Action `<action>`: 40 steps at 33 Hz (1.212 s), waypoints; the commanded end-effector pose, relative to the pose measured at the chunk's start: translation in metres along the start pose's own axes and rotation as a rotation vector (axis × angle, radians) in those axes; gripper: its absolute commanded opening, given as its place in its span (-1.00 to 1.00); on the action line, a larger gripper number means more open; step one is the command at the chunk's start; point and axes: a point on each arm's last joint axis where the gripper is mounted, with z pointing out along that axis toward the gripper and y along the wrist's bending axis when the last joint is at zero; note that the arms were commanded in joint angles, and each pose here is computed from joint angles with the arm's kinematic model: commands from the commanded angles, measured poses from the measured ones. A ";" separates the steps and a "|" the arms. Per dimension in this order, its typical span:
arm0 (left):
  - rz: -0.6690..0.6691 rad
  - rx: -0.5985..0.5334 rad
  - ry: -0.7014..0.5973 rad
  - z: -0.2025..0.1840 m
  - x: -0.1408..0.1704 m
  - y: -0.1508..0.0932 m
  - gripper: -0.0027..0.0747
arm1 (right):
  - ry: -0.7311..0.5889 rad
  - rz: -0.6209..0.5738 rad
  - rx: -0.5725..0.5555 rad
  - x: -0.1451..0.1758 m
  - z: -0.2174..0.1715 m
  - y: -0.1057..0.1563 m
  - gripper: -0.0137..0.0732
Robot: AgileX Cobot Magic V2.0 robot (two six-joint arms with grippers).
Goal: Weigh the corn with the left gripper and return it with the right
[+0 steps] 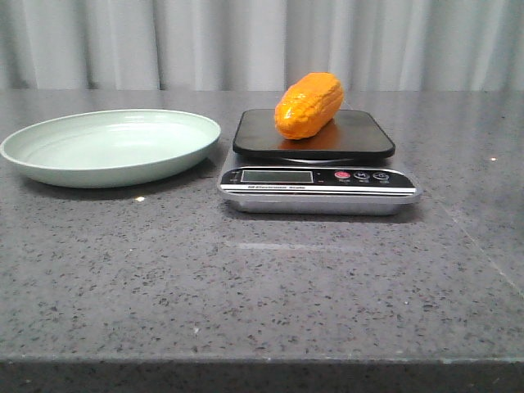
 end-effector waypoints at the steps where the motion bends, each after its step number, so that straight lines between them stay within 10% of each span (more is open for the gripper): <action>1: 0.004 0.041 -0.088 -0.002 -0.014 -0.004 -0.59 | -0.050 -0.044 -0.097 -0.032 0.008 0.026 0.70; 12: 0.004 0.041 -0.088 -0.002 -0.014 -0.004 -0.59 | 0.226 0.019 -0.109 -0.068 0.088 0.087 0.70; 23: -0.001 0.044 -0.102 -0.005 -0.014 -0.003 -0.59 | 0.418 0.302 0.100 -0.071 0.145 0.096 0.70; 40: -0.008 0.051 -0.100 -0.005 -0.014 -0.004 -0.59 | 0.540 0.267 0.263 -0.043 0.200 0.091 0.70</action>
